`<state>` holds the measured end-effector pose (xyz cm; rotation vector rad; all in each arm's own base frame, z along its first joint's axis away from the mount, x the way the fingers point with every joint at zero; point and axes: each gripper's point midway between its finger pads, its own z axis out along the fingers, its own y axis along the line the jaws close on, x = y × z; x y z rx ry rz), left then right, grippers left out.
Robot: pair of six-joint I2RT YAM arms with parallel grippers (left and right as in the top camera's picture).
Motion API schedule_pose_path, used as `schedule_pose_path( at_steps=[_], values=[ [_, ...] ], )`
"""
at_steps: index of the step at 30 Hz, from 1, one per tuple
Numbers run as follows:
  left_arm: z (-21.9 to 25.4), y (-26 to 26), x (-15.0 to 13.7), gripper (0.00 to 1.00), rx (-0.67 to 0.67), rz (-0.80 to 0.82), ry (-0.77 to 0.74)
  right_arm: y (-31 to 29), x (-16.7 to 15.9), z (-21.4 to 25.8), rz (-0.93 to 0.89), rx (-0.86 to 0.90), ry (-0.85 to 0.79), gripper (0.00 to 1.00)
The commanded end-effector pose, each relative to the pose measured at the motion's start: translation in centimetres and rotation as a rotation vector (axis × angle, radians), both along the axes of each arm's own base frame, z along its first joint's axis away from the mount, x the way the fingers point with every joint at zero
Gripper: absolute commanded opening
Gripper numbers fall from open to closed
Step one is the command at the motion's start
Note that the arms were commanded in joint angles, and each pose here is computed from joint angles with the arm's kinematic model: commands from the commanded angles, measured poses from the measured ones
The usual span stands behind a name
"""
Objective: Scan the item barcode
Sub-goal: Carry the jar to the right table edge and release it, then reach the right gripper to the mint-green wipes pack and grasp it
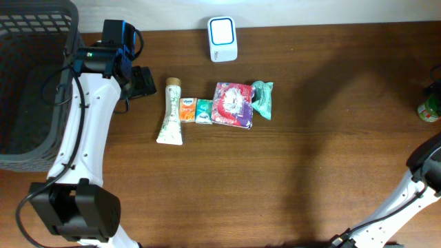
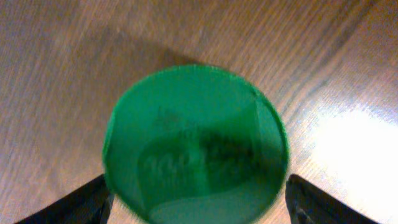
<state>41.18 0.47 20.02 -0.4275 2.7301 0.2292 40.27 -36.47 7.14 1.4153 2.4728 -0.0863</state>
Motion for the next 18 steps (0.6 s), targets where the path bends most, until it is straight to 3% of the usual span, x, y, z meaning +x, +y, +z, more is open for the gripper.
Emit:
schedule_pose_path(
  at_steps=[1,3,5,7,11,12,15,18],
  values=[
    [0.6,0.0,-0.1,0.99,0.003,0.006,-0.018,0.6,1.5,10.9,0.034,-0.118,-0.164,0.83],
    [0.6,0.0,-0.1,0.99,0.003,0.006,-0.017,4.0,3.2,15.3,0.111,-0.088,-0.272,0.86],
    [0.6,0.0,-0.1,0.99,0.003,0.007,-0.017,13.3,6.6,19.2,0.329,0.162,-0.475,0.88],
    [0.6,0.0,-0.1,0.99,0.003,0.007,-0.017,20.5,8.1,19.1,0.467,0.344,-0.493,0.88],
    [0.6,0.0,-0.1,0.99,0.003,0.007,-0.017,31.9,9.3,11.4,0.719,0.205,-0.152,0.86],
    [0.6,0.0,-0.1,0.99,0.003,0.007,-0.017,37.0,9.3,7.2,0.819,0.176,-0.061,0.74],
    [0.6,0.0,-0.1,0.99,0.003,0.006,-0.017,43.0,8.1,2.0,0.929,0.208,0.005,0.64],
    [0.6,0.0,-0.1,0.99,0.003,0.007,-0.017,46.9,6.6,-1.4,1.009,0.221,0.039,0.63]
  ],
)
